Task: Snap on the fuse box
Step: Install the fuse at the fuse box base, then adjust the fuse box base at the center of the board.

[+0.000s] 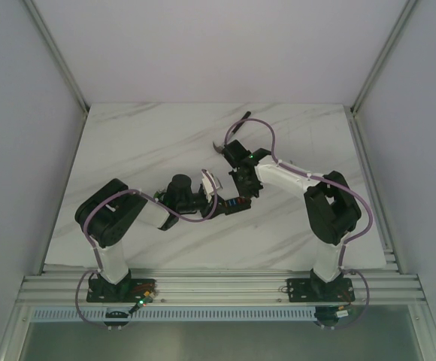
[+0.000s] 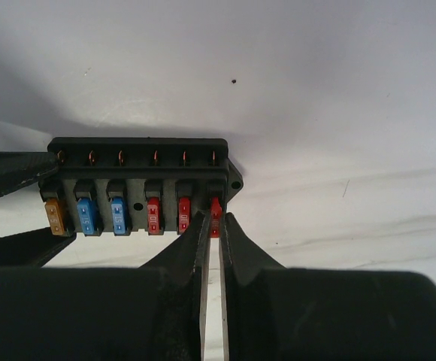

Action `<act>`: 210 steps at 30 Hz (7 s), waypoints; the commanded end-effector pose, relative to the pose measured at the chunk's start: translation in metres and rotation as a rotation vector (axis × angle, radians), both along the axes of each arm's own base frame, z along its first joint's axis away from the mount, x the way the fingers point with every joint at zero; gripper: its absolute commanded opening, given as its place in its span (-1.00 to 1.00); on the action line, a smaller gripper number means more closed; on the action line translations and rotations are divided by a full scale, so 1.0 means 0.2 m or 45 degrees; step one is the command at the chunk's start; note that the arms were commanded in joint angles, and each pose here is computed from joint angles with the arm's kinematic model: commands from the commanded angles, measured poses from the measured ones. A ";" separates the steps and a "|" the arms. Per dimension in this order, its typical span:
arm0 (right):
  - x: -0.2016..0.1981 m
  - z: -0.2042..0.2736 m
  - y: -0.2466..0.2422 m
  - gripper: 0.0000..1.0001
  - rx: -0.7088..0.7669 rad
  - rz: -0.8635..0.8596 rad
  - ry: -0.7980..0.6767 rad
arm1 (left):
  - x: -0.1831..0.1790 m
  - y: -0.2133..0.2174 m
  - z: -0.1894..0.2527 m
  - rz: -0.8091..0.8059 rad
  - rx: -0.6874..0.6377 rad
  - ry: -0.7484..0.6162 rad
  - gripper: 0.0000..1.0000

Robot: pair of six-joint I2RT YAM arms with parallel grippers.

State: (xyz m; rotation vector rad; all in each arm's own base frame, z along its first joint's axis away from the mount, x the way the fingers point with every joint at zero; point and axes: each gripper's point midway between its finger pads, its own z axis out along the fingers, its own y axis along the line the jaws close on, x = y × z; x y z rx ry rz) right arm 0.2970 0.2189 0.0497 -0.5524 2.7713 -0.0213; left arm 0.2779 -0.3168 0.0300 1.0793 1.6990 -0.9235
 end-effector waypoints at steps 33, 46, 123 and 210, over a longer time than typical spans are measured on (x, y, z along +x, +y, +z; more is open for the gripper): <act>-0.23 -0.41 -0.13 -1.00 -0.166 0.046 0.306 | -0.04 0.05 -0.14 0.000 0.087 0.105 -0.27; -0.34 -0.66 -0.25 -1.00 -0.266 0.032 0.433 | -0.04 0.05 -0.14 0.000 0.086 0.111 -0.28; 0.04 0.10 0.03 -0.48 0.124 0.035 -0.052 | -0.04 0.05 -0.16 -0.012 0.103 0.128 -0.26; 0.67 0.02 -0.78 1.00 0.315 -0.399 -0.432 | -0.06 -0.25 0.06 0.698 -0.080 0.588 0.47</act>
